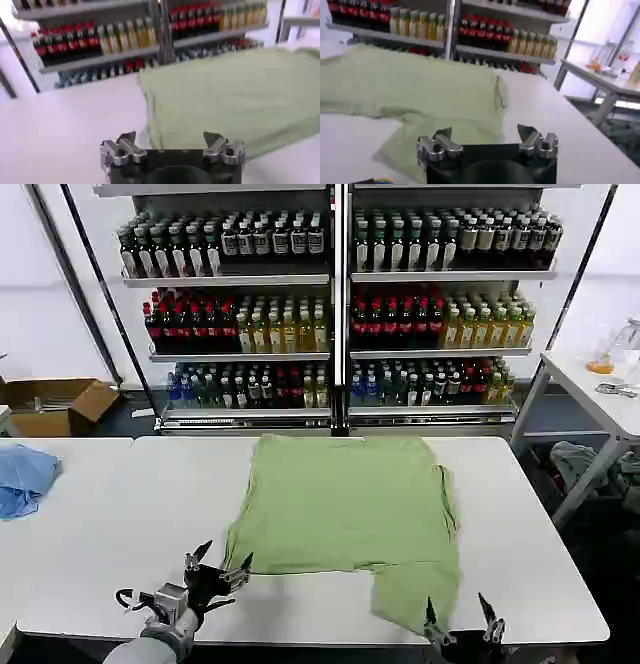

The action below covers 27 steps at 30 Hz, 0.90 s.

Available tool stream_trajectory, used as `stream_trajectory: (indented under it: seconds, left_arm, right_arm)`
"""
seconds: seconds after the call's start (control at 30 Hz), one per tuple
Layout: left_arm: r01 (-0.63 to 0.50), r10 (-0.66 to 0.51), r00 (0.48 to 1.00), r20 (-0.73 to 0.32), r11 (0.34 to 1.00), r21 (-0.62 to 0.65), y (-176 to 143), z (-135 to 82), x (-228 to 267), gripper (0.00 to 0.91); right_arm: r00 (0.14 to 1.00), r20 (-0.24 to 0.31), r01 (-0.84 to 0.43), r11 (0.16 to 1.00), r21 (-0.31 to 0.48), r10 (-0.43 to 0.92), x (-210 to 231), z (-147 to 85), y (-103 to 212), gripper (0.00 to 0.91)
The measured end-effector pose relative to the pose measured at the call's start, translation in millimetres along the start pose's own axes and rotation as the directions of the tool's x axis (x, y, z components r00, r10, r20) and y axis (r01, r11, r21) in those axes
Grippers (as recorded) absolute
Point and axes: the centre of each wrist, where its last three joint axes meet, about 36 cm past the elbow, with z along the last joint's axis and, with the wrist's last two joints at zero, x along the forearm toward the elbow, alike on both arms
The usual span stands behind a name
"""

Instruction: Fold and organize the clothes.

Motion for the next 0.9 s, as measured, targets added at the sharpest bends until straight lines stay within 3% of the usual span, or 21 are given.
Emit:
stream_trajectory:
  seconds: [0.1, 0.13, 0.17, 0.2, 0.23, 0.27, 0.33, 0.9]
  left_arm:
    - [0.007, -0.007, 0.999, -0.038, 1.000, -0.009, 3, 4, -9, 0.897]
    - [0.010, -0.010, 0.999, -0.050, 1.000, -0.013, 4, 5, -11, 0.554]
    - [0.012, -0.013, 0.998, -0.060, 1.000, -0.014, 5, 6, -14, 0.272]
    - [0.013, -0.014, 0.997, -0.070, 1.000, -0.016, 6, 7, -16, 0.040]
    - [0.014, -0.016, 0.997, -0.079, 1.000, -0.019, 7, 8, -18, 0.020]
    - [0.015, -0.017, 0.996, -0.087, 1.000, -0.020, 8, 8, -20, 0.020]
    - [0.018, -0.020, 0.995, -0.098, 1.000, -0.022, 10, 9, -24, 0.020]
    - [-0.012, 0.012, 0.988, -0.156, 1.000, 0.006, 19, 14, -29, 0.020]
  right_arm:
    - [1.000, -0.022, 0.003, 1.000, -0.010, -0.003, 0, 3, 6, 0.907]
    - [1.000, -0.029, 0.003, 1.000, -0.018, -0.003, -1, 3, 7, 0.907]
    - [0.999, -0.038, 0.003, 1.000, -0.029, -0.004, -2, 4, 9, 0.907]
    - [0.999, -0.046, 0.002, 0.999, -0.040, -0.004, -2, 4, 10, 0.796]
    - [0.999, -0.054, 0.002, 0.999, -0.052, -0.005, -3, 4, 12, 0.403]
    - [0.998, -0.063, 0.003, 0.998, -0.065, -0.007, -3, 5, 13, 0.141]
    - [0.997, -0.078, 0.006, 0.996, -0.089, -0.013, -3, 5, 16, 0.020]
    - [0.994, -0.101, 0.032, 0.982, -0.187, -0.052, -1, 3, 21, 0.000]
